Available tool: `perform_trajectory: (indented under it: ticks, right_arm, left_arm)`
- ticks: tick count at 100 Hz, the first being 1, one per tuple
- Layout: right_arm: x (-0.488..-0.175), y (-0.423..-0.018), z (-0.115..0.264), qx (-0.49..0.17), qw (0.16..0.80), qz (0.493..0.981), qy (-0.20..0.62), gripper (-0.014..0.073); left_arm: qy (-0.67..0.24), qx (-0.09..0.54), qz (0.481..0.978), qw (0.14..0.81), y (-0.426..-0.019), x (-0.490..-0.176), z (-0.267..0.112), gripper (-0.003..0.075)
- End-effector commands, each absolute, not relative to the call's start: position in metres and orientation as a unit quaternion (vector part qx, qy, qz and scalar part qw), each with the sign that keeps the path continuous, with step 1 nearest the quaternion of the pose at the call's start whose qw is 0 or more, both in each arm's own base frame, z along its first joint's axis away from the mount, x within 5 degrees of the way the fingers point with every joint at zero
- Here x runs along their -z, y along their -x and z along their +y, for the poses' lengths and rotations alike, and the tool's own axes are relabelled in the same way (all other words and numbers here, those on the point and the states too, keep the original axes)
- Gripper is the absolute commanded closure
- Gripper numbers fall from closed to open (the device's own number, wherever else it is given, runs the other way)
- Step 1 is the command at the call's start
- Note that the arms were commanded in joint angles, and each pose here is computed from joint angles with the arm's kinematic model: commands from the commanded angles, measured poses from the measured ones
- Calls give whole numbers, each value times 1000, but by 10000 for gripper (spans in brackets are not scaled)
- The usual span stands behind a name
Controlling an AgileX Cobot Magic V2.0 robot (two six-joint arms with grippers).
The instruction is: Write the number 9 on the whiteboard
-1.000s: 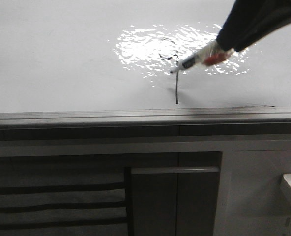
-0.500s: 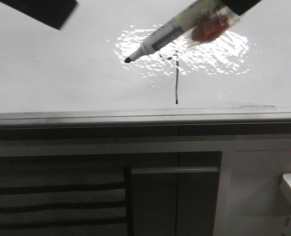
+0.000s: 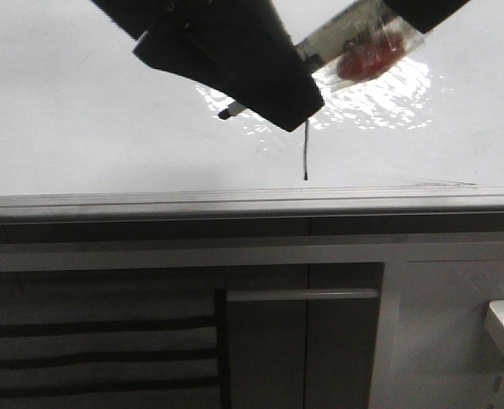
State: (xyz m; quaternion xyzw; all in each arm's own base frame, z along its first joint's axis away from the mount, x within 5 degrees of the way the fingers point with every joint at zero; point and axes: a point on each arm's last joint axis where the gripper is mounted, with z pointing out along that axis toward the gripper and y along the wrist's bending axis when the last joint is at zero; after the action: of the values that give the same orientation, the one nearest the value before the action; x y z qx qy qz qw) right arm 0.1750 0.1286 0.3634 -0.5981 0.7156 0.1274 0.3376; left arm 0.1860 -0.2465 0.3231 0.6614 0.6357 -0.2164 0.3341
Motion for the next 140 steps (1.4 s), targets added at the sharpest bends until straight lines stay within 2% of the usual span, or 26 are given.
perform_trajectory:
  ticks: [1,20,36,43,53,60,67,80,92,102,114,126,140]
  right_arm:
    - [-381,-172,129,-128,378,700,592,645]
    - [-381,-172,129,-131,376,700,592,645]
    - [-380,-171,129,-132,373,701,594,633]
    - [-380,-170,129,-134,369,701,595,569]
    - [-380,-171,129,-134,370,702,593,406]
    - [-381,-172,127,-128,377,708,583,314]
    - [-386,-174,117,-98,384,730,557,272]
    - [-397,-175,84,-39,403,797,449,272]
    - [-405,-168,63,-11,420,815,399,272]
    - [-409,-165,54,-1,428,819,381,272]
    - [-408,-165,53,-1,428,821,378,272]
    - [-409,-165,54,-5,429,821,378,272]
    - [-408,-164,54,-9,425,823,378,272]
  left_arm:
    - [-648,229,624,372,-182,-345,-247,404]
    - [-648,229,624,372,-182,-345,-247,577]
    - [-648,229,624,372,-182,-345,-247,673]
    - [-648,229,624,372,-182,-345,-247,704]
    - [-647,229,625,372,-182,-345,-247,741]
    - [-645,229,628,370,-183,-345,-246,741]
    - [-633,221,647,364,-187,-343,-243,741]
    - [-563,167,724,362,-200,-348,-220,741]
    - [-429,128,812,375,-215,-357,-185,741]
    - [-332,90,854,391,-220,-355,-152,741]
    - [-244,52,870,426,-221,-341,-116,741]
    - [-179,69,860,473,-225,-321,-98,741]
    - [-115,80,863,486,-237,-292,-80,741]
